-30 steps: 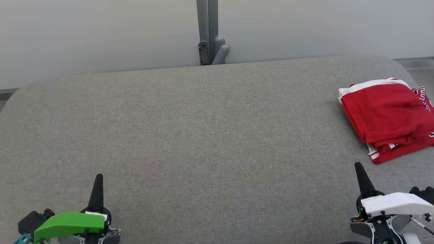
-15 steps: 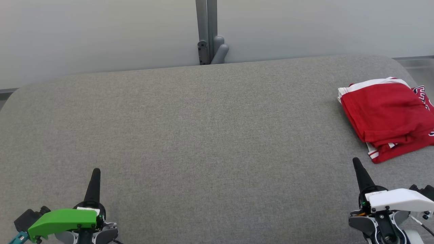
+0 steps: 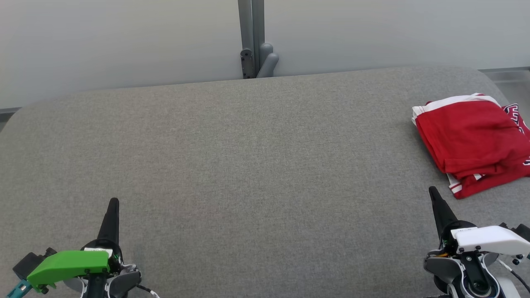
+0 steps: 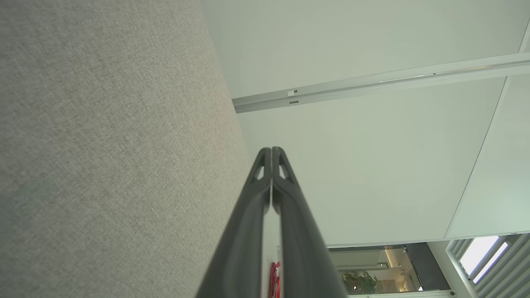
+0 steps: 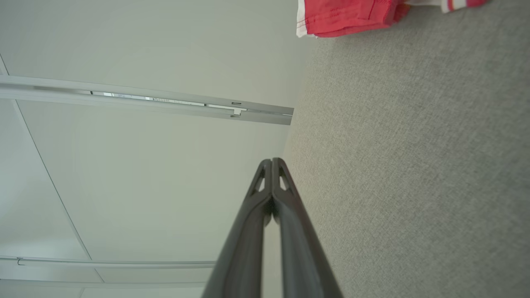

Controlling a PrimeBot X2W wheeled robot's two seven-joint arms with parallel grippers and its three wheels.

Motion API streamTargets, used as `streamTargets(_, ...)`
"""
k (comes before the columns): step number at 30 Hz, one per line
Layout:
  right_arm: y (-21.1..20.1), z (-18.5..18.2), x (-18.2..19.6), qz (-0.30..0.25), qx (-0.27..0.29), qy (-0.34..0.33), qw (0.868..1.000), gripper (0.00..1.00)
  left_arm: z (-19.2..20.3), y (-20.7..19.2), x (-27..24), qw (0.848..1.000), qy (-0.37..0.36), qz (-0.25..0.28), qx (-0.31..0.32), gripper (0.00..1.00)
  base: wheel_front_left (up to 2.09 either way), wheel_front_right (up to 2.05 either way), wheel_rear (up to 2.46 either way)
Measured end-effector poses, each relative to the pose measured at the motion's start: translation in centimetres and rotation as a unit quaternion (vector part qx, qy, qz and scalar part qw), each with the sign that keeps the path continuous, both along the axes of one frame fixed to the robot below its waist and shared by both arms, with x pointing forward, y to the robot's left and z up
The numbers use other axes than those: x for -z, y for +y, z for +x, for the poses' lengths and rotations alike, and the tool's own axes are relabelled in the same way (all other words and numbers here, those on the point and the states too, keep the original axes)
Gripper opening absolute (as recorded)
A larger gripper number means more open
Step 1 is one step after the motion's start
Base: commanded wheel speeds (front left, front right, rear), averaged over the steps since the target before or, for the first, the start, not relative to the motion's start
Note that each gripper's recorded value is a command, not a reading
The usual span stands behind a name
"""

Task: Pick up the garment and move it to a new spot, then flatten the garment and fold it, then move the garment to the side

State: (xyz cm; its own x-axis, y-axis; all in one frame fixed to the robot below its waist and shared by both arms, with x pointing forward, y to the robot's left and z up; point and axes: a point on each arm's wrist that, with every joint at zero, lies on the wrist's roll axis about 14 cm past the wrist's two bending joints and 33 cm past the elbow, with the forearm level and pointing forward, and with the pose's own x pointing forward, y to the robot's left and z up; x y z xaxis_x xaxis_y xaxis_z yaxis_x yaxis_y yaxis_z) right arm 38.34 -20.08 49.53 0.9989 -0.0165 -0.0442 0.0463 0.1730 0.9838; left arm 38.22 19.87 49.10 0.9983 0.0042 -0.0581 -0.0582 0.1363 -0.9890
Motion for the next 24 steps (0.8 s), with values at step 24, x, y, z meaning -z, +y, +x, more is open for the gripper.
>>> streamTargets(24, 0.2, 0.5, -0.9, 0.088, -0.005, -0.018, 0.996, 0.00, 0.6, 0.2, -1.4, 0.997, -0.024, -0.070, 0.000, 0.00, 0.00, 0.00, 0.00)
